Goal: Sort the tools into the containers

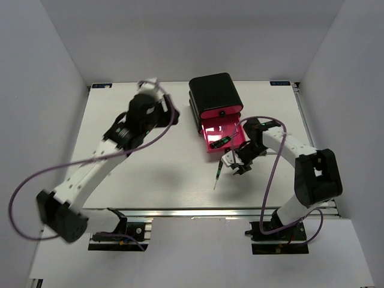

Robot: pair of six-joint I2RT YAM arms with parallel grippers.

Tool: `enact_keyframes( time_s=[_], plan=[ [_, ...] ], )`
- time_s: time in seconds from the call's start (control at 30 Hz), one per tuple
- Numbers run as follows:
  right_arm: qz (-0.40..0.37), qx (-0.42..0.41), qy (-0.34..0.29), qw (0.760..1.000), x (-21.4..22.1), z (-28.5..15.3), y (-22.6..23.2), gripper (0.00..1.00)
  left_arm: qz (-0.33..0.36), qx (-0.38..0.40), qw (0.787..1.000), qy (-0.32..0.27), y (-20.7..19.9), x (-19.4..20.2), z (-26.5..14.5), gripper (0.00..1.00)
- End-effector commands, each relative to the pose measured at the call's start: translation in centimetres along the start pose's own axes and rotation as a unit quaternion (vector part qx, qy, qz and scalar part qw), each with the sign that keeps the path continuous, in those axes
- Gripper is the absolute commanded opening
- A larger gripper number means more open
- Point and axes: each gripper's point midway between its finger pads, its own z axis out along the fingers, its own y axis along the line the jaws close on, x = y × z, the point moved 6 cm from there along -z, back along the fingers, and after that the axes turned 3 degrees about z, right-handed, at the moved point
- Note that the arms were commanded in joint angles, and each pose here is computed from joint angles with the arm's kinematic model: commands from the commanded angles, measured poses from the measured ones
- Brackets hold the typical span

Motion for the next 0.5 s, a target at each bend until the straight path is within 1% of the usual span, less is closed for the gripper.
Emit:
enact_keyframes(
  time_s=[0.0, 0.03, 0.07, 0.1, 0.2, 0.27, 0.3, 0.47],
  plan=[
    [-0.230, -0.063, 0.028, 0.971, -1.1, 0.7, -2.5, 0.59, -0.116, -0.005, 0.993, -0.023, 1.3, 2.6, -3.4, 0.77],
    [-0.236, -0.067, 0.033, 0.969, -1.4, 0.8, -3.2, 0.58, -0.125, -0.012, 0.992, -0.025, 1.8, 3.2, -4.0, 0.77],
    [-0.225, -0.079, 0.034, 0.971, -1.2, 1.3, -3.4, 0.58, -0.141, -0.023, 0.990, -0.017, 2.5, 4.7, -4.3, 0.78],
    [-0.230, -0.091, 0.040, 0.968, -1.5, 1.9, -3.7, 0.58, -0.151, -0.022, 0.988, -0.036, 2.8, 4.4, -5.7, 0.78],
    [-0.232, -0.116, 0.057, 0.964, -1.4, 2.9, -4.4, 0.57, -0.169, -0.031, 0.984, -0.039, 3.6, 5.6, -7.2, 0.78],
    [-0.231, -0.132, 0.066, 0.962, -0.9, 3.6, -4.4, 0.56, -0.173, -0.042, 0.983, -0.040, 4.1, 6.0, -7.7, 0.78],
    [-0.235, -0.140, 0.081, 0.958, -0.7, 4.0, -4.5, 0.56, -0.172, -0.045, 0.983, -0.038, 4.3, 6.4, -7.8, 0.78],
    [-0.224, -0.157, 0.109, 0.956, 0.4, 5.6, -4.6, 0.54, -0.172, -0.055, 0.983, -0.039, 4.7, 6.6, -8.4, 0.78]
  ],
)
